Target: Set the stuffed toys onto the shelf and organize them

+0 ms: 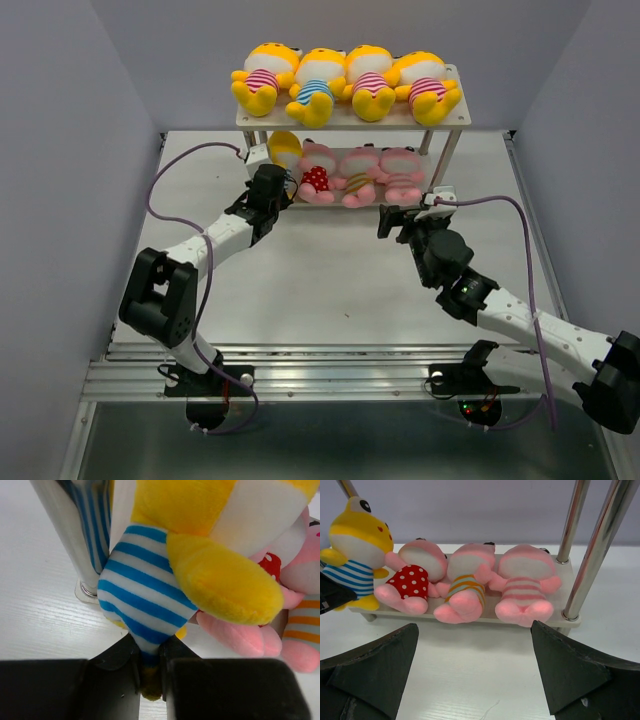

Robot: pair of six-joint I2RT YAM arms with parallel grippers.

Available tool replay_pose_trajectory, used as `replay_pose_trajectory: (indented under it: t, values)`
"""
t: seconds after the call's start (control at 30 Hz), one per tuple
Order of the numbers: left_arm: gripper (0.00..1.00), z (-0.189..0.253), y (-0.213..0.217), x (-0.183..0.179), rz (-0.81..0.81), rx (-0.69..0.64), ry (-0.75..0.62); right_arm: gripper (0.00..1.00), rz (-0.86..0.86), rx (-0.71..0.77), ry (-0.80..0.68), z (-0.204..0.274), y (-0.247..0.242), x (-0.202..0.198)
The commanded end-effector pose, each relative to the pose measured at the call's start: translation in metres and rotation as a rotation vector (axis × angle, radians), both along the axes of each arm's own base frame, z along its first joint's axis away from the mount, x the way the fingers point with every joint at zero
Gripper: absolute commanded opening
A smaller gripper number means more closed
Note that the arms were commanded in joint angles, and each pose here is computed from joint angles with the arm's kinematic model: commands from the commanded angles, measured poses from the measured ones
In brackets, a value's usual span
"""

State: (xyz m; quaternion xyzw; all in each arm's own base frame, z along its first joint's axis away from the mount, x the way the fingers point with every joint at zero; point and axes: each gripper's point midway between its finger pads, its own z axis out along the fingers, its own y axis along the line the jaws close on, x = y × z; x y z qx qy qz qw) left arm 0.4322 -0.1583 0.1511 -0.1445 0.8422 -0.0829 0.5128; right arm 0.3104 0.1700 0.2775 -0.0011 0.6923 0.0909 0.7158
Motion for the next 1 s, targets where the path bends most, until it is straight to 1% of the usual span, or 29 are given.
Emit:
replay_pose_trajectory:
  t: [0.0,0.03,0.1,0.13,0.3,0.4,0.57,0.67,0.73,0.87,0.93,0.97]
  values:
    - [0.25,0.039,-0.003,0.015,0.014,-0.051,-0.094,1.00,-0.034,0.010,-0.020,0.006,-0.006,0.002]
    - [0.28,0.042,-0.003,0.013,0.011,-0.063,-0.100,1.00,-0.034,0.014,-0.021,0.007,-0.006,0.002]
    - [0.30,0.042,-0.003,0.010,0.008,-0.067,-0.099,1.00,-0.040,0.018,-0.019,0.006,-0.007,0.002]
    - [0.37,0.045,-0.001,0.008,0.014,-0.077,-0.105,1.00,-0.043,0.021,-0.021,0.007,-0.008,0.002]
    - [0.51,0.052,-0.001,0.005,0.004,-0.084,-0.114,1.00,-0.038,0.025,-0.027,0.008,-0.009,0.000]
    - [0.51,0.057,0.001,0.003,0.014,-0.087,-0.121,1.00,-0.038,0.029,-0.030,0.009,-0.010,-0.001]
    - [0.52,0.068,-0.001,-0.006,-0.013,-0.116,-0.136,1.00,-0.027,0.039,-0.032,0.010,-0.008,-0.002]
    - [0.54,0.078,-0.003,-0.015,-0.037,-0.145,-0.151,1.00,-0.016,0.049,-0.034,0.012,-0.007,-0.003]
    - [0.65,0.076,-0.006,-0.023,-0.065,-0.162,-0.141,1.00,-0.004,0.062,-0.035,0.012,-0.006,-0.004]
    - [0.85,0.090,-0.001,-0.049,-0.087,-0.202,-0.161,1.00,0.008,0.087,-0.010,0.011,-0.007,-0.010]
    - [0.87,0.101,0.000,-0.063,-0.111,-0.232,-0.183,1.00,0.021,0.116,-0.008,0.014,-0.008,-0.014]
    - [0.94,0.098,0.001,-0.069,-0.120,-0.240,-0.178,1.00,0.024,0.115,0.007,0.011,-0.009,-0.016]
